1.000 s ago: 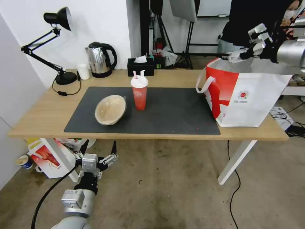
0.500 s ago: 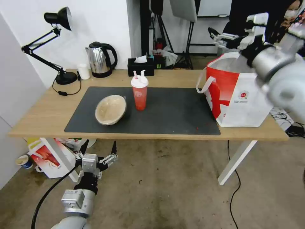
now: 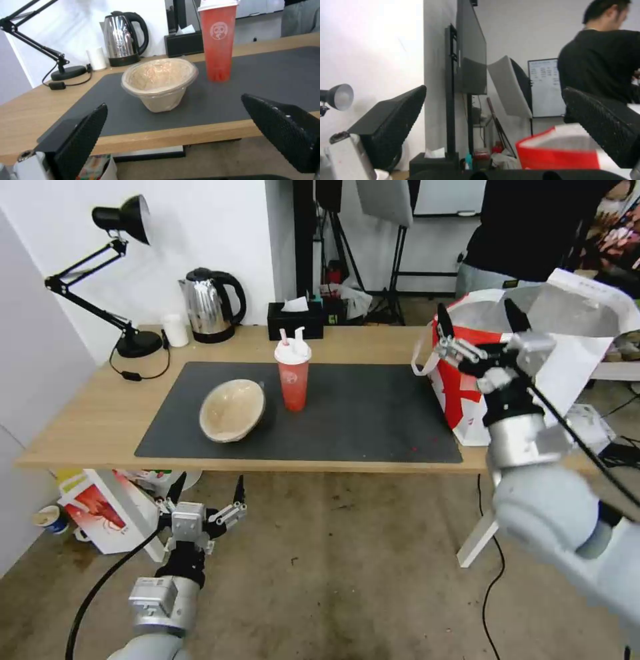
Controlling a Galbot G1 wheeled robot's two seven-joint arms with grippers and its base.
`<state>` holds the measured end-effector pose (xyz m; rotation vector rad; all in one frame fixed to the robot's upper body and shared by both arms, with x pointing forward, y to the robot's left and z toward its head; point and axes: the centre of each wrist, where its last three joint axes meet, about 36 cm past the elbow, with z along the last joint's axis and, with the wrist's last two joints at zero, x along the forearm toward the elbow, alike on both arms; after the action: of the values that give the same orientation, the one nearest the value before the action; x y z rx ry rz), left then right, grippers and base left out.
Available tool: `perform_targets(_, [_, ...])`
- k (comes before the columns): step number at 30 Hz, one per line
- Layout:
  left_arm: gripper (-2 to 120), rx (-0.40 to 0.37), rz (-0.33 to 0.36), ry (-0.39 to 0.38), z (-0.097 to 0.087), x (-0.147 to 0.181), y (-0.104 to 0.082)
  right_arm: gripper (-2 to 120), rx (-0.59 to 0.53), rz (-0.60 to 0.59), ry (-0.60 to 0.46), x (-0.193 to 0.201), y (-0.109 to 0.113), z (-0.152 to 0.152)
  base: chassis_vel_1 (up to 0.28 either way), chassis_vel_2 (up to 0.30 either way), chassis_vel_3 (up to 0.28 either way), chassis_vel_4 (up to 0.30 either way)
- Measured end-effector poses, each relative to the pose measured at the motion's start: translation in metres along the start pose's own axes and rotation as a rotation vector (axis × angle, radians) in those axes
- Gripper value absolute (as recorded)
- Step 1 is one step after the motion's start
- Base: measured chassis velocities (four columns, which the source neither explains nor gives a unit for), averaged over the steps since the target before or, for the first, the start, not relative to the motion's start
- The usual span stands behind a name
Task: Pick up the trash from the table and place it into the takeout bag.
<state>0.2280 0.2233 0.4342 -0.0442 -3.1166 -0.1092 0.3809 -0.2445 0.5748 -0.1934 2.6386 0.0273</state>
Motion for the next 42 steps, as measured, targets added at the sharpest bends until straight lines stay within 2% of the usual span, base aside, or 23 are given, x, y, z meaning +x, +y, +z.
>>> perform_targets(4, [100, 0.0, 0.0, 0.0, 0.0, 0.0, 0.0, 100, -0.024, 0.044, -0.004, 0.029, 0.016, 0.009, 0.0, 0.0, 0.0, 0.0])
perform_targets(7, [100, 0.0, 0.0, 0.0, 0.0, 0.0, 0.0, 100, -0.01, 0.105, 0.026, 0.07, 0.034, 0.019, 0.0, 0.0, 0.0, 0.0])
perform_targets(14, [100, 0.0, 0.0, 0.0, 0.0, 0.0, 0.0, 100, 0.022, 0.106, 0.054, 0.108, 0.043, 0.037, 0.0, 0.0, 0.0, 0.0])
perform_targets(15, [100, 0.0, 0.0, 0.0, 0.0, 0.0, 0.0, 100, 0.036, 0.124, 0.064, 0.119, 0.047, 0.043, 0.0, 0.0, 0.0, 0.0])
perform_targets(16, [100, 0.0, 0.0, 0.0, 0.0, 0.0, 0.0, 100, 0.044, 0.162, 0.136, 0.139, 0.054, 0.048, 0.0, 0.0, 0.0, 0.0])
perform_targets(29, [100, 0.0, 0.0, 0.0, 0.0, 0.0, 0.0, 100, 0.098, 0.219, 0.205, 0.164, 0.057, 0.053, 0.0, 0.0, 0.0, 0.0])
perform_targets(42, [100, 0.0, 0.0, 0.0, 0.0, 0.0, 0.0, 100, 0.108, 0.216, 0.409, 0.19, 0.066, 0.04, 0.0, 0.0, 0.0, 0.0])
